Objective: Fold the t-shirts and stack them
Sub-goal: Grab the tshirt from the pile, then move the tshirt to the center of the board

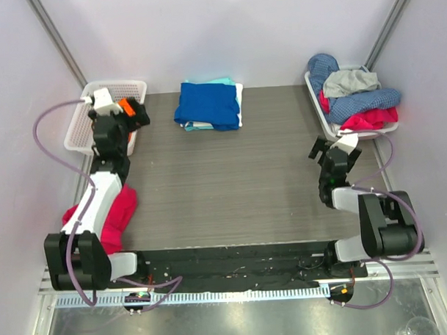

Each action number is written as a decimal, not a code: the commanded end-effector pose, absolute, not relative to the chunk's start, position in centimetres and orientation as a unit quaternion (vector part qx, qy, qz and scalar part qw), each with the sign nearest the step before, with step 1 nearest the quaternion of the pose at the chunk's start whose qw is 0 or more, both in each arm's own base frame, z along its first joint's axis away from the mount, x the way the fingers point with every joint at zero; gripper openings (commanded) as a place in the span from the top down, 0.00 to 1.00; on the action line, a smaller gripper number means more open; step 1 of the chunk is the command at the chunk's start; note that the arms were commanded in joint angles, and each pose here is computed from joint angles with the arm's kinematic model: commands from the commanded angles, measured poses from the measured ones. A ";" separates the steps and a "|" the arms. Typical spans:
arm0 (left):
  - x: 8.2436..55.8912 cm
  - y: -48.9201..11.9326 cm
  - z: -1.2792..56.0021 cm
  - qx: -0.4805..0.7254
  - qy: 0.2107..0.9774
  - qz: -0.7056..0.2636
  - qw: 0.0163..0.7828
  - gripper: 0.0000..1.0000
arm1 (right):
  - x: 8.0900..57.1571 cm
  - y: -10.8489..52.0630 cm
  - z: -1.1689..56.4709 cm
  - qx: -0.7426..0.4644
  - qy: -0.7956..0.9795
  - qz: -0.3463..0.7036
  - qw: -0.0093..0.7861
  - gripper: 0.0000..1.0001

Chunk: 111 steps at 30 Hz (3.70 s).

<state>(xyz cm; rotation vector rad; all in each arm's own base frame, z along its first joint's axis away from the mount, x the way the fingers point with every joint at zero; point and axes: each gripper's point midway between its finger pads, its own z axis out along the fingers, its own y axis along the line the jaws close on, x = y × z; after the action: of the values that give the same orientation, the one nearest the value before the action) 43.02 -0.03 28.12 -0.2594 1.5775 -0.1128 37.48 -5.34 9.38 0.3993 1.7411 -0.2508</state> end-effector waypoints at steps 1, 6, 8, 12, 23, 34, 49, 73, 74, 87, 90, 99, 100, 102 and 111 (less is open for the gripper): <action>45.3 -0.7 28.1 -0.114 0.769 -0.049 0.627 0.00 | 38.2 -6.4 16.1 0.268 0.717 -0.113 0.633 0.00; 47.7 2.3 28.7 -0.112 0.792 0.050 0.598 0.00 | 39.6 -1.1 20.7 0.264 0.736 -0.019 0.623 0.00; 48.8 4.2 28.8 -0.118 0.792 0.111 0.589 0.00 | 39.2 0.8 20.6 0.237 0.758 -0.025 0.607 0.00; 50.4 6.9 28.7 -0.117 0.783 0.192 0.580 0.00 | 38.3 5.6 22.3 0.193 0.764 -0.008 0.615 0.00; 54.7 11.5 22.0 -0.146 0.813 0.166 0.539 0.00 | 34.8 12.2 22.1 0.113 0.831 0.046 0.543 0.00; 56.8 14.0 14.0 -0.183 0.836 0.124 0.502 0.00 | 32.5 12.9 20.3 0.089 0.851 0.054 0.514 0.00; 60.0 13.1 9.8 -0.168 0.859 0.077 0.478 0.24 | 32.4 14.1 17.0 0.087 0.874 0.060 0.475 0.00; 49.1 4.4 39.5 -0.182 0.726 -0.034 0.663 1.00 | 29.9 13.5 22.8 0.117 0.842 0.120 0.513 0.00; 48.8 3.6 41.2 -0.175 0.719 -0.052 0.671 1.00 | 29.8 13.4 23.0 0.121 0.840 0.122 0.514 0.00; 35.7 -17.5 52.7 0.003 0.690 -0.284 0.666 1.00 | 28.3 11.3 27.1 0.149 0.809 0.130 0.553 0.00; 32.0 -22.7 54.9 0.049 0.676 -0.338 0.653 1.00 | 27.8 10.4 27.8 0.159 0.801 0.126 0.562 0.00; 26.5 -27.7 52.4 0.080 0.688 -0.370 0.619 1.00 | 26.7 8.5 28.2 0.185 0.792 0.106 0.572 0.00; 26.9 -26.8 51.0 0.072 0.697 -0.348 0.623 1.00 | 26.7 8.3 28.1 0.188 0.791 0.104 0.572 0.00; 27.8 -25.4 45.0 0.058 0.733 -0.289 0.613 1.00 | 26.6 8.2 27.6 0.187 0.795 0.098 0.569 0.00; 30.7 -22.2 24.7 0.032 0.824 -0.148 0.547 1.00 | 26.6 8.3 25.0 0.174 0.816 0.077 0.546 0.00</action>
<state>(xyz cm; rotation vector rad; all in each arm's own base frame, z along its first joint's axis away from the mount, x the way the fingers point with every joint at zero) 28.26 -23.26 27.21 0.1927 1.9989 -0.4157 26.52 8.46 25.50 0.3994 1.9297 0.2022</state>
